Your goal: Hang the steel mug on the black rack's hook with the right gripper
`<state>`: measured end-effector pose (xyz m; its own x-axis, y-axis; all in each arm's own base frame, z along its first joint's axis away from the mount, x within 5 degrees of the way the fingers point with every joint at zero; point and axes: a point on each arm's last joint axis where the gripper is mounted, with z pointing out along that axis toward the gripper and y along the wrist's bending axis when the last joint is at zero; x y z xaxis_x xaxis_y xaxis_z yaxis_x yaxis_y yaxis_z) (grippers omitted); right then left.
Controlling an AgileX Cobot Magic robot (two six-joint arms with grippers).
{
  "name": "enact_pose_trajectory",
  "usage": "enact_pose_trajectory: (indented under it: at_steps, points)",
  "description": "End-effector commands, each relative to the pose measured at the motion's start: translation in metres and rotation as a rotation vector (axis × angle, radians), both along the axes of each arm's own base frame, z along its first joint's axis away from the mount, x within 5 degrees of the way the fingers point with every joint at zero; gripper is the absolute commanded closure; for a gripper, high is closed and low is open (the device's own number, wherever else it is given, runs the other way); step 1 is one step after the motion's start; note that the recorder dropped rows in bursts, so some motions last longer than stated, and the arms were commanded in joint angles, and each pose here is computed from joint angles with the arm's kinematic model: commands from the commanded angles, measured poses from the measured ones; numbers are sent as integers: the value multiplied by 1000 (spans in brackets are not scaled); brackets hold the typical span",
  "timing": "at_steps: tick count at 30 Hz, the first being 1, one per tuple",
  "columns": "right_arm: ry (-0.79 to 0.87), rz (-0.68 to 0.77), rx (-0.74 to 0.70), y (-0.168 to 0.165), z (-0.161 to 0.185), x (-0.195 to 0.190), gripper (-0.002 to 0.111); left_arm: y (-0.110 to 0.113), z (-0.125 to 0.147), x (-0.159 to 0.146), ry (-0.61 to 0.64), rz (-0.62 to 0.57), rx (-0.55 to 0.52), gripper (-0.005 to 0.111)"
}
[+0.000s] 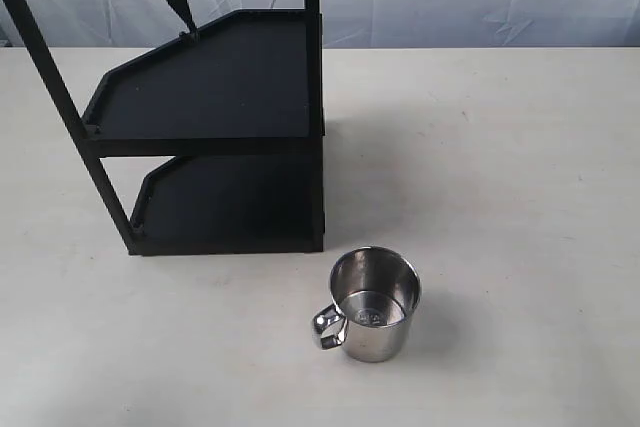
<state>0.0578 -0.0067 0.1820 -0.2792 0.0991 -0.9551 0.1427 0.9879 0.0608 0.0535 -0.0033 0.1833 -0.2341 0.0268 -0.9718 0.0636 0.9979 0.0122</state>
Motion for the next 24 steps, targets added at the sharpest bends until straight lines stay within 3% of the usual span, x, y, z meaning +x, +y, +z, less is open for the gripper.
enact_pose_trajectory:
  at_steps: [1,7,9,11,15,16,19,20,21,24]
  points:
    - [-17,-7,-4,0,0,0,109,0,1,0,-10,-1,-4,107]
    - [-21,-9,-51,-2,1,0,109,0,1,0,-10,-1,-4,107]
    - [-62,-8,-219,-5,7,1,109,0,1,0,-10,-1,-4,107]
    - [-212,5,-299,-4,22,3,109,0,1,0,-10,-1,-4,107]
    - [-632,7,-265,2,58,-2,109,0,1,0,-10,-1,-4,107]
    - [-712,1,-190,2,64,-5,109,0,1,0,-10,-1,-4,107]
    - [-867,16,405,-2,71,-9,109,0,1,0,-10,-1,-4,107]
    - [-868,20,545,-3,70,-9,109,0,1,0,-10,-1,-4,107]
    - [-870,29,644,-3,69,-9,109,0,1,0,-10,-1,-4,107]
    - [-886,12,750,-6,69,-9,109,0,1,0,-10,-1,-4,107]
